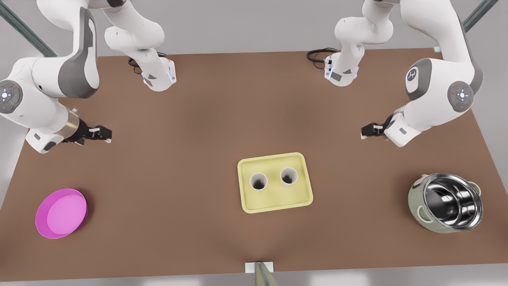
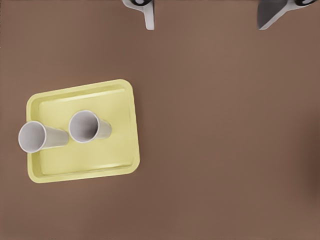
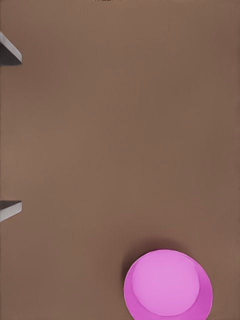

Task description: Use the left arm to pick up the white IKEA cup from the tray and place it on the middle-left position; use the right arm to pick up the white IKEA cup from the tray and place it on the middle-right position

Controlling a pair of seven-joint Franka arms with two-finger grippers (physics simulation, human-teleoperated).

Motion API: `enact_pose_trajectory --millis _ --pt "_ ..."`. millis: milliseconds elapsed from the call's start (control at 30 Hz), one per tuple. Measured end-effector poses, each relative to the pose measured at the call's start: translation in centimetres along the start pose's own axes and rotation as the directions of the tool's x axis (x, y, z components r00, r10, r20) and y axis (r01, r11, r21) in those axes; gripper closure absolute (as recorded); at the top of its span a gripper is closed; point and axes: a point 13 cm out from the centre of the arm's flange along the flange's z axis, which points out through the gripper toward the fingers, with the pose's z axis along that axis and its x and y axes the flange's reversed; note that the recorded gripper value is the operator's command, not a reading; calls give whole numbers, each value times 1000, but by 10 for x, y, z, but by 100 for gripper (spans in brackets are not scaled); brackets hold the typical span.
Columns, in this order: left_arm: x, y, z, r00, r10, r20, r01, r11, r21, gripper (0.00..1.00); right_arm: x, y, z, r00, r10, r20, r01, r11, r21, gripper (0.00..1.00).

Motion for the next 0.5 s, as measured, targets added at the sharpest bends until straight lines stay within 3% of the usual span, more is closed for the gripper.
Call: enact_pose_trajectory --millis 100,167,300,400,500 --pt "-15 -3 -7 999 -5 36 4 1000 13 0 -12 -4 5 1000 -2 25 2 1000 -6 0" --pt "-29 -21 28 1000 30 1 -30 999 -15 0 -26 24 22 999 -47 16 47 999 -5 0" --pt "-52 -131 153 981 179 -75 -185 979 -84 0 -48 181 87 962 -272 -14 273 962 8 0" --pt "-64 -155 200 981 186 -57 -191 976 -101 0 -52 286 155 924 -380 -26 380 925 -11 0" --pt "-94 -165 232 986 170 4 -168 981 -101 0 -86 364 197 911 -410 41 412 911 -33 0"
